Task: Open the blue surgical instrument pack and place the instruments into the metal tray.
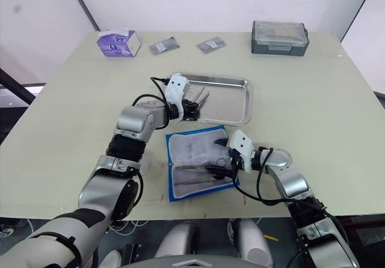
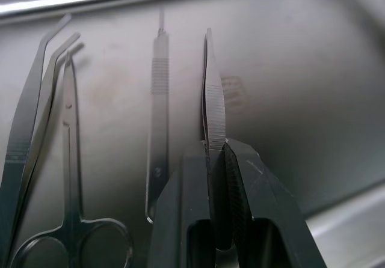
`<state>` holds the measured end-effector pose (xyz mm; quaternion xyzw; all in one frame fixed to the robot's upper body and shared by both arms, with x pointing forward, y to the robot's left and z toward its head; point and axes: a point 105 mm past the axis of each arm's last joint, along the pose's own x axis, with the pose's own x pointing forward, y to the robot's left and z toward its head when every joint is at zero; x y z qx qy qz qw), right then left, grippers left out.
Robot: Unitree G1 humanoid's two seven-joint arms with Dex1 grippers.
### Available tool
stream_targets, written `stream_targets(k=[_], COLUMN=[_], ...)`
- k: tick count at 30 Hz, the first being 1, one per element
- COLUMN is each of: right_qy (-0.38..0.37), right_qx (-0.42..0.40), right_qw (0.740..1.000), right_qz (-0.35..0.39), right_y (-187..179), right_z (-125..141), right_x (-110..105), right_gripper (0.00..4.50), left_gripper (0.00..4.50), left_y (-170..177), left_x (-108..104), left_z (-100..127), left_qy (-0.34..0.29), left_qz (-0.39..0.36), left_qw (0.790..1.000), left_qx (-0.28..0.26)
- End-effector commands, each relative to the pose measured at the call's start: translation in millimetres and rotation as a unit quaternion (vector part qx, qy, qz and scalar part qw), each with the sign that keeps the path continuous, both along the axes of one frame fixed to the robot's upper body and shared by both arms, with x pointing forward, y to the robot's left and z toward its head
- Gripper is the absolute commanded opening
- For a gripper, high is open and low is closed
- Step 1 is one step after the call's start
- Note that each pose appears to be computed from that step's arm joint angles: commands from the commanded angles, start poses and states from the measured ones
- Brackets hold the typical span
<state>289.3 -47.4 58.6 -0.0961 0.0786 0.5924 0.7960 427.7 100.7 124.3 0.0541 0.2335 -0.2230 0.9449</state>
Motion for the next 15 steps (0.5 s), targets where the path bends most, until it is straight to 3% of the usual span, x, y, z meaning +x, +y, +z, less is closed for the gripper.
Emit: stream_targets(k=[1,5,8,12,15], right_qy=[0.08,0.078,0.079,0.081,0.081], right_qx=[-0.039,-0.038,-0.038,-0.039,-0.038], right_qw=[0.996,0.996,0.996,0.996,0.996], right_qz=[-0.01,-0.013,-0.014,-0.015,-0.015], right_y=[-5,-5,-6,-7,-7], right_z=[-41,-40,-41,-42,-42], right_x=[-12,-12,-13,-14,-14], right_gripper=[4.5,4.5,4.5,4.5,4.5], left_gripper=[0.06,0.06,1.21,3.2,3.2], left_y=[-5,-5,-5,-6,-5], left_x=[9,13,14,13,12], left_z=[17,13,12,12,24], left_qy=[-0.032,-0.031,-0.031,-0.032,-0.057], left_qz=[0.004,0.014,0.015,0.012,-0.003], left_qw=[0.999,0.999,0.999,0.999,0.998], left_qx=[0.007,0.009,0.011,0.012,0.002])
